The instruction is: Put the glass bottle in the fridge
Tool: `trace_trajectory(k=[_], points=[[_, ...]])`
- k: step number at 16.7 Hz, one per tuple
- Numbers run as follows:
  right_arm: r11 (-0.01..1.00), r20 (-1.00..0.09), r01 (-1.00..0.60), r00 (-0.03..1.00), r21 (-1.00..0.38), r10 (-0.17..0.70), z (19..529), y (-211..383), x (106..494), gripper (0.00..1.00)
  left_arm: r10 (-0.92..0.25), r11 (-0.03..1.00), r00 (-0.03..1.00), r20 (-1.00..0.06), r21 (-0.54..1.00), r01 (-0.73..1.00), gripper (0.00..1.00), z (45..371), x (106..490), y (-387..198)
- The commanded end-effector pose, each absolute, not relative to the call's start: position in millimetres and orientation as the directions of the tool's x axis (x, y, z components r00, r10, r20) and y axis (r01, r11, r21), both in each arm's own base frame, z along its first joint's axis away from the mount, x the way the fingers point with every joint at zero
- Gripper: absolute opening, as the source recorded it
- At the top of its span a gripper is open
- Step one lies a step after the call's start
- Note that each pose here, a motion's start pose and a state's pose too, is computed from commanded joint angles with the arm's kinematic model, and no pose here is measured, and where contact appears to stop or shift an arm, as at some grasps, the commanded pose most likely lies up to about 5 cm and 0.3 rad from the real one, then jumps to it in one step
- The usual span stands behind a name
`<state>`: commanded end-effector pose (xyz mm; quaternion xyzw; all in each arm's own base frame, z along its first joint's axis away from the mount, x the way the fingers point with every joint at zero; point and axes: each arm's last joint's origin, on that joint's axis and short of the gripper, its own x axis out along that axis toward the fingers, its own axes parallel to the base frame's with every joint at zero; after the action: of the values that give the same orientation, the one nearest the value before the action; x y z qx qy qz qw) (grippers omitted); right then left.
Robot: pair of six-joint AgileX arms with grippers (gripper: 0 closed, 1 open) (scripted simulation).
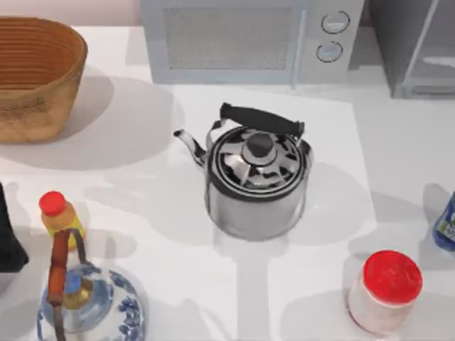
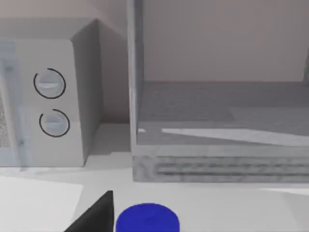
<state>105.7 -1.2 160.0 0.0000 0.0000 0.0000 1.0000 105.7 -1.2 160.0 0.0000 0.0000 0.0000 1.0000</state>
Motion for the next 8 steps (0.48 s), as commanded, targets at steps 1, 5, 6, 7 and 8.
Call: trace_trajectory(k=[1,5,6,7,8], points=[[1.0,0.0,0.0,1.0,0.0,0.0,160.0,-1.2,105.7,1.0,0.0,1.0,1.0,0.0,0.0,0.0,1.0,160.0,105.7,-1.2],[0.998,-0.045,-0.034,0.998,-0.055,0.032,164.2,-2.8,107.7,1.0,0.0,1.0,1.0,0.0,0.0,0.0,1.0,160.0,105.7,-1.2],[0.994,-0.073,-0.061,0.996,-0.088,0.054,166.8,-3.7,109.3,1.0,0.0,1.0,1.0,0.0,0.0,0.0,1.0,160.0,105.7,-1.2],[0.987,-0.105,-0.098,0.991,-0.126,0.085,169.9,-4.7,111.6,1.0,0.0,1.0,1.0,0.0,0.0,0.0,1.0,160.0,105.7,-1.2],[0.975,-0.142,-0.146,0.982,-0.165,0.123,173.3,-5.9,114.8,1.0,0.0,1.0,1.0,0.0,0.0,0.0,1.0,160.0,105.7,-1.2]])
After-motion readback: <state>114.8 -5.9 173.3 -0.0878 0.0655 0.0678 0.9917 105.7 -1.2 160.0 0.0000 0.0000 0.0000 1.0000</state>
